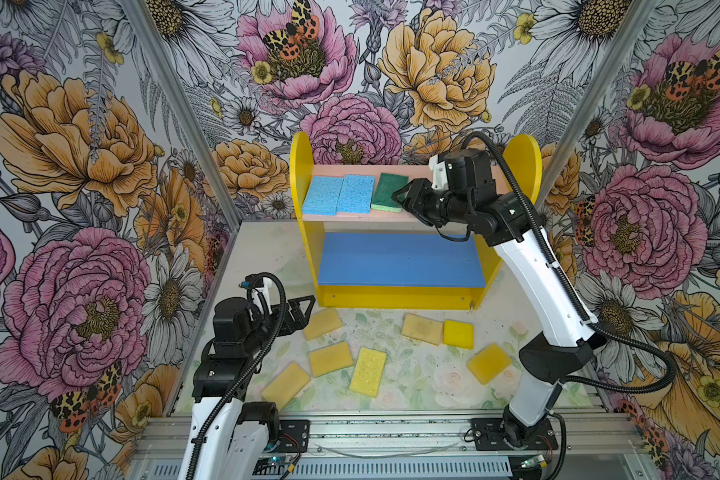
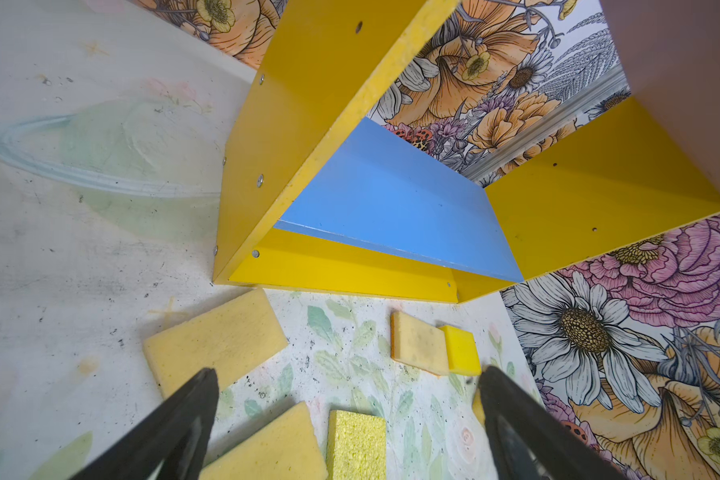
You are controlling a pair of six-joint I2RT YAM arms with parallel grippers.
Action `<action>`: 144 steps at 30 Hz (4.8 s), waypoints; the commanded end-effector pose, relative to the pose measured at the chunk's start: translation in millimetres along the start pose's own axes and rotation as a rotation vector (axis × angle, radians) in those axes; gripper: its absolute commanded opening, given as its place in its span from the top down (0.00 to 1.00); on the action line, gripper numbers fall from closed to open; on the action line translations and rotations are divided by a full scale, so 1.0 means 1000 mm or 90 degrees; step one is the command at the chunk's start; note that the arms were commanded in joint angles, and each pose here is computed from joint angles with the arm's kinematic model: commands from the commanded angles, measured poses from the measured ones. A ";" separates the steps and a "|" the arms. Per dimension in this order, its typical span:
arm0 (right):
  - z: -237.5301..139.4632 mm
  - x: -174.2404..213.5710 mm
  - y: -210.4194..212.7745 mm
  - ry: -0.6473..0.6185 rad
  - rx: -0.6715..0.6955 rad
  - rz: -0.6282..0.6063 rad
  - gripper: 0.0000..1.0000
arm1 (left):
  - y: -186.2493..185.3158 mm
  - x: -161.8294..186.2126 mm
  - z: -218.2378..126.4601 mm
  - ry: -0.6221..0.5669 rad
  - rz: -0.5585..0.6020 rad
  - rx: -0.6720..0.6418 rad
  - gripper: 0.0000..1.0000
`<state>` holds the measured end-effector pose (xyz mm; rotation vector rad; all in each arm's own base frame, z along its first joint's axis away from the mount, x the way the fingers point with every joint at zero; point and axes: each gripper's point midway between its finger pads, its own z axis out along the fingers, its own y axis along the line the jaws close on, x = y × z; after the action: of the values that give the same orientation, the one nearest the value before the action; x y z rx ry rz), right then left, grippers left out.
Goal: Place and organize the cleaning sponges onto the shelf
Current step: 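Lower the green sponge flat beside the blue sponges and open the right gripper, then withdraw the right gripper from the shelf down toward the table sponges, then lower the right gripper and close it on the yellow cellulose sponge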
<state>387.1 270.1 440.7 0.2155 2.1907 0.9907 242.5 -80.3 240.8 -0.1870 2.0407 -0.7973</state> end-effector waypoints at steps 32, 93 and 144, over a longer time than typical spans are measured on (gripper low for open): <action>-0.016 -0.027 -0.009 -0.040 0.007 -0.094 0.43 | -0.005 0.000 0.003 -0.001 0.017 0.018 0.01; -0.084 0.020 0.084 0.000 -0.198 -0.240 0.32 | -0.022 0.014 0.003 0.020 0.052 0.046 0.01; 0.044 0.405 -0.187 0.319 0.036 0.045 0.40 | -0.038 0.073 0.028 0.178 0.092 0.029 0.01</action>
<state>140.5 316.7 57.3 0.0362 2.7279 1.0226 214.4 -154.8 193.2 0.1022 2.2906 -0.8335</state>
